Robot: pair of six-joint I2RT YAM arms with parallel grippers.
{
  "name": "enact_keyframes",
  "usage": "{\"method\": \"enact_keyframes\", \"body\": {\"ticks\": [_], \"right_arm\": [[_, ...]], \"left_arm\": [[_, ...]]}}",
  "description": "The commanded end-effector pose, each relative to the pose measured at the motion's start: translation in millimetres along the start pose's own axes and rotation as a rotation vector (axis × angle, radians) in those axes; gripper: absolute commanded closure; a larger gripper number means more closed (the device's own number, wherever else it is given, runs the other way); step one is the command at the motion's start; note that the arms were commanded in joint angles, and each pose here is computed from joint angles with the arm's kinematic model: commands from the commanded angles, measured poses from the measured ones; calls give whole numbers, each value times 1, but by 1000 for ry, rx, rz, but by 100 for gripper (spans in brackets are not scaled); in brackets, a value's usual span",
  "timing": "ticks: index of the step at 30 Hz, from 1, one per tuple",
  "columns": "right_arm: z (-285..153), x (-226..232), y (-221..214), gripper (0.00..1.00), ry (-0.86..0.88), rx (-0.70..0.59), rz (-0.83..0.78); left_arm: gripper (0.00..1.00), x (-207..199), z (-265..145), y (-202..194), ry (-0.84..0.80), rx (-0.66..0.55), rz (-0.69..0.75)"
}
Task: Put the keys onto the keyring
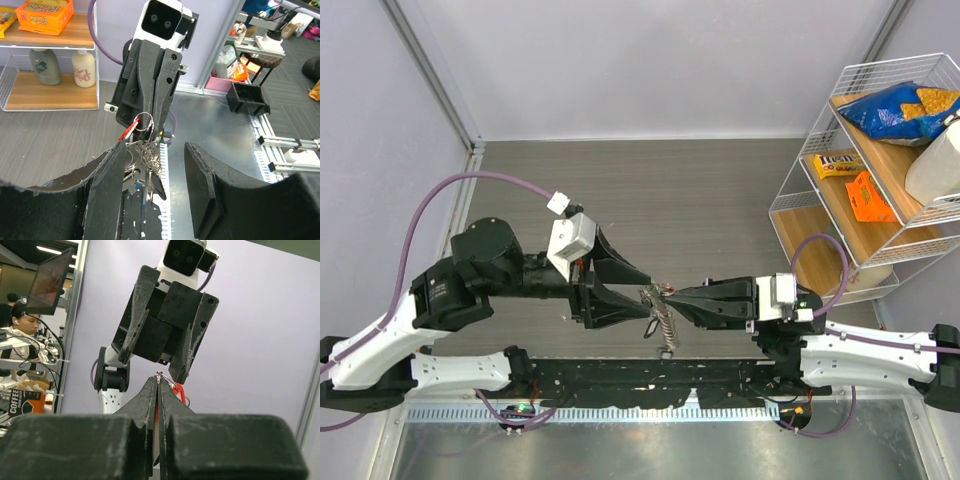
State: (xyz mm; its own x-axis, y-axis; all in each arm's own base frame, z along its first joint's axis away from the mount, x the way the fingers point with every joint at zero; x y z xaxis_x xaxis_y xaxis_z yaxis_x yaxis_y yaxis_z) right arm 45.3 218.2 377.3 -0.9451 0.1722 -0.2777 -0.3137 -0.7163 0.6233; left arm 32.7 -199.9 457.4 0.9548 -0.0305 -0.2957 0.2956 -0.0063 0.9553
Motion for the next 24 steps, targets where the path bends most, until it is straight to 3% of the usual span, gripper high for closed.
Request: {"method": "enact_keyframes", "body": {"ticks": [1, 17, 24], "right_arm": [[14, -13, 20, 94, -80, -53, -49], [23, -13, 14, 94, -58, 8, -8], [25, -10, 14, 94, -32, 23, 36]], "left_arm": [[45, 2, -3, 9, 32, -24, 60], [49, 10, 1, 6, 61, -11, 113], [64, 8, 1, 6, 39, -24, 131]]}}
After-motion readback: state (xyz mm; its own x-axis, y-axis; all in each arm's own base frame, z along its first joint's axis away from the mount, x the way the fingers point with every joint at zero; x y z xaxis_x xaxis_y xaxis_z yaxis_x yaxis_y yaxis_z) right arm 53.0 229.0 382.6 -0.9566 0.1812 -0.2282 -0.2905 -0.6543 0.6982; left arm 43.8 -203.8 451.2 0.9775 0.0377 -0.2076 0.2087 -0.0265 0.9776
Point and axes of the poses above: each gripper's point midway between its finger pads, its own z axis out along the fingers, its own x axis along the line the jaws close on, y = z × x, the point moved 9 cm from there along -z, back along the fingers, and after that the axes turned 6 degrees about -z, right-handed, at the moved point
